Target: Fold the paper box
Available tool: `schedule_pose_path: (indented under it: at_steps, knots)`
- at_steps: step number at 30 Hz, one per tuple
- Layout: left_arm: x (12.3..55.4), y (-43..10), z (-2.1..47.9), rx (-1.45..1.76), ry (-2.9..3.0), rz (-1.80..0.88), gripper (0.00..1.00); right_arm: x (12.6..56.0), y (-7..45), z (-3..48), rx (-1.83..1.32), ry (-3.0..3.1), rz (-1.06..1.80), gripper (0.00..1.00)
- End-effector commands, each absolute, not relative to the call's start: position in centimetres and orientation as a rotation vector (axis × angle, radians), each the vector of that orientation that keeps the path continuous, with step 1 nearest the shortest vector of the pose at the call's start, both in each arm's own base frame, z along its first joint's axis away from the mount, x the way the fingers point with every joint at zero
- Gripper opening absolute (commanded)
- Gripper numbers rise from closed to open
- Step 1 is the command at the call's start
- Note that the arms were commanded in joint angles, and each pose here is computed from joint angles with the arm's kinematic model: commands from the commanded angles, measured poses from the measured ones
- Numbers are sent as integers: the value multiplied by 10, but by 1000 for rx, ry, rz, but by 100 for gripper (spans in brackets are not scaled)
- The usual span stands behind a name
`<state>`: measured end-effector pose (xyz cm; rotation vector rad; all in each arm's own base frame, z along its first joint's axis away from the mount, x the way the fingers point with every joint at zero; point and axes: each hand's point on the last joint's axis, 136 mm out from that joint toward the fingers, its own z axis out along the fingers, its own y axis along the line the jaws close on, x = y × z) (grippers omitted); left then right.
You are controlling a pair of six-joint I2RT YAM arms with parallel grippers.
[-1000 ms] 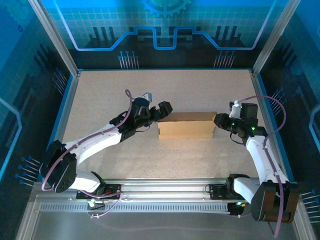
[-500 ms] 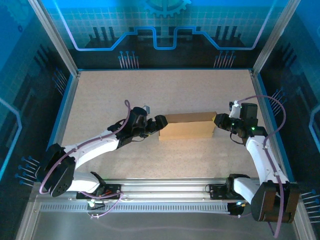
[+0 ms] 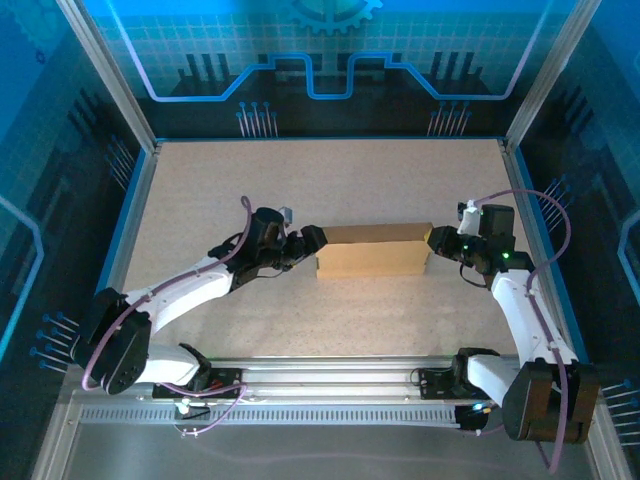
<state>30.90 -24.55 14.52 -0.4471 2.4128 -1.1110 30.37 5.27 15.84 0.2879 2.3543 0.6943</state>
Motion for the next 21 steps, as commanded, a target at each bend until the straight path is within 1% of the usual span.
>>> schedule_pose_path:
  at_steps: [1,2,3,5,6,8,9,10,12,13,14,15,16,18,21]
  knots:
    - [296,-232,112,-493,2513,-1043,69,268,45,106,377,2587,597,16]
    - [294,-233,108,-496,2522,-1047,65,268,45,106,376,2587,597,16]
    - [291,-232,101,-509,2536,-1046,59,269,45,107,373,2588,597,16]
    - [287,-230,91,-524,2554,-1044,49,269,46,106,364,2590,598,15]
    - [285,-230,86,-530,2565,-1039,44,269,46,105,362,2595,597,14]
    - [282,-228,77,-543,2584,-1028,38,269,47,104,361,2602,602,12]
    - [282,-228,75,-545,2588,-1023,32,270,48,105,362,2602,610,11]
    - [282,-228,73,-547,2593,-1020,29,271,49,107,356,2595,615,9]
    - [284,-230,76,-529,2588,-1029,27,273,51,114,343,2580,624,9]
    - [287,-232,81,-521,2578,-1033,29,275,52,119,337,2571,628,10]
    - [291,-234,88,-507,2564,-1041,35,278,54,126,331,2555,637,14]
    - [295,-236,96,-481,2548,-1050,47,280,56,132,323,2541,651,21]
    - [298,-239,103,-460,2537,-1054,53,283,57,140,319,2524,660,30]
    - [307,-244,121,-407,2511,-1058,65,289,59,155,308,2484,675,47]
    - [318,-249,146,-350,2470,-1067,78,297,58,177,299,2433,668,63]
